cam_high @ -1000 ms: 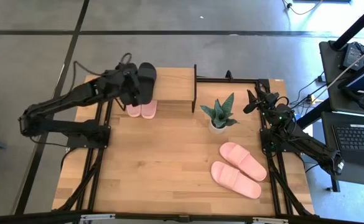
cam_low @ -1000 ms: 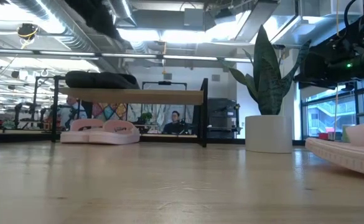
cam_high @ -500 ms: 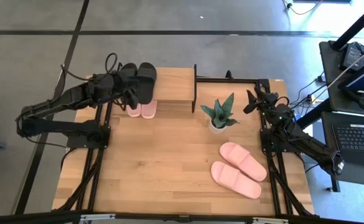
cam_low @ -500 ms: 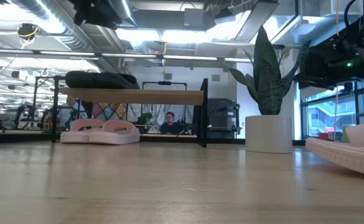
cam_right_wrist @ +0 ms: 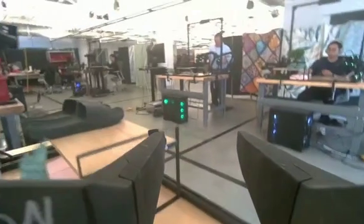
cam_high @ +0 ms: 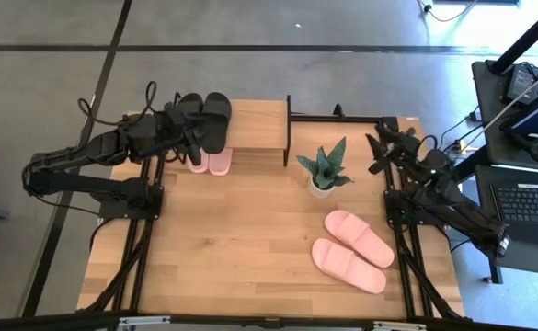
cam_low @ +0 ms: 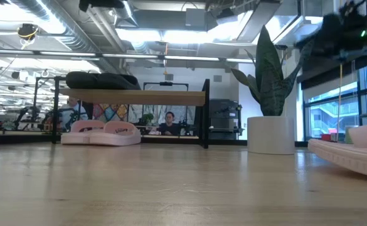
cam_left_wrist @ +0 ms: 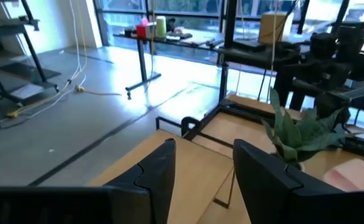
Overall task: Pick and place slides into the shelf
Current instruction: Put the pink slipper under the shelf
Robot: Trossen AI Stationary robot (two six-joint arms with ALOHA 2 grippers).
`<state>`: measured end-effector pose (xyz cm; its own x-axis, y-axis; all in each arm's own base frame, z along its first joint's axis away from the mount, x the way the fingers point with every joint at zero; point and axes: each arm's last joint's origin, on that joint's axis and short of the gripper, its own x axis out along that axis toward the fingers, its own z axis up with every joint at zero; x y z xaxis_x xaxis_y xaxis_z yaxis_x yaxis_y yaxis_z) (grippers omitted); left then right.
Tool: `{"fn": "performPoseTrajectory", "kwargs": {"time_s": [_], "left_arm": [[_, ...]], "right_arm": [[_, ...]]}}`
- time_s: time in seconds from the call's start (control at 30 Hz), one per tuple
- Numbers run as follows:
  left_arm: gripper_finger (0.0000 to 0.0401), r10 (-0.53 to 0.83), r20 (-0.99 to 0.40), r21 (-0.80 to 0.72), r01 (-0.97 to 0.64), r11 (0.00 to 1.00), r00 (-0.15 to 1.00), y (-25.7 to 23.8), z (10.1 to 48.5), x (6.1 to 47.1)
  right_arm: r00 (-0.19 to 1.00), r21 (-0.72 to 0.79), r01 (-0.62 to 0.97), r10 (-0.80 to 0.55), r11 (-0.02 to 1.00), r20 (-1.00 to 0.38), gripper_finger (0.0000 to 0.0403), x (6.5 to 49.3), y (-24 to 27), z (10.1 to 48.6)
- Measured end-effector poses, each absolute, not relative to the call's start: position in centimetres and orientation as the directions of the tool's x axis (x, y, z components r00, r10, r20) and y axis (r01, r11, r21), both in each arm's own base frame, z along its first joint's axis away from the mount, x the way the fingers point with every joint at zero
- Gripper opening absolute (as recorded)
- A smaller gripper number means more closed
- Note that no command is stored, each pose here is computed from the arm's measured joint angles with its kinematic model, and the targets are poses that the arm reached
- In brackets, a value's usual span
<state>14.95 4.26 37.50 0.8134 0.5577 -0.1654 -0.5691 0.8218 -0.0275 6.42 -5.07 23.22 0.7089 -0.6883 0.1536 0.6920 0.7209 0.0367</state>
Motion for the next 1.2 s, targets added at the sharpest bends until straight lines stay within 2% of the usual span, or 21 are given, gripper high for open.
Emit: {"fn": "performPoseTrajectory", "kwargs": {"time_s": [0.2, 0.37, 0.7, 0.9, 1.07, 1.2], "left_arm": [[0.0151, 0.547, -0.103, -0.026, -0.552, 0.833, 0.831, 3.9, 35.5, 14.1], [0.0151, 0.549, -0.044, -0.05, -0.551, 0.833, 0.835, 3.6, 33.2, 12.8], [0.0151, 0.539, 0.019, -0.109, -0.534, 0.838, 0.842, 3.1, 31.5, 10.1], [0.0151, 0.539, 0.002, -0.102, -0.536, 0.838, 0.843, 2.9, 31.3, 9.5], [0.0151, 0.539, -0.03, -0.089, -0.539, 0.837, 0.842, 2.9, 30.9, 9.4], [0.0151, 0.538, -0.092, -0.065, -0.544, 0.836, 0.838, 2.9, 30.3, 9.4]], "right_arm": [[0.748, -0.043, 0.661, -0.654, 0.749, 0.111, 0.02, 5.8, -4.2, 27.9], [0.806, -0.107, 0.591, -0.586, 0.799, 0.08, 0.02, 7.1, -4.3, 31.5], [0.933, -0.245, 0.342, -0.36, 0.907, -0.029, 0.02, 14.6, -4.3, 39.3], [0.949, -0.345, 0.118, -0.208, 0.931, -0.237, 0.02, 20.9, -1.6, 41.9], [0.836, -0.37, -0.039, -0.173, 0.928, -0.521, 0.02, 25.3, 2.2, 40.6], [0.734, -0.341, -0.142, -0.132, 0.929, -0.666, 0.02, 28.0, 6.0, 39.0]]}}
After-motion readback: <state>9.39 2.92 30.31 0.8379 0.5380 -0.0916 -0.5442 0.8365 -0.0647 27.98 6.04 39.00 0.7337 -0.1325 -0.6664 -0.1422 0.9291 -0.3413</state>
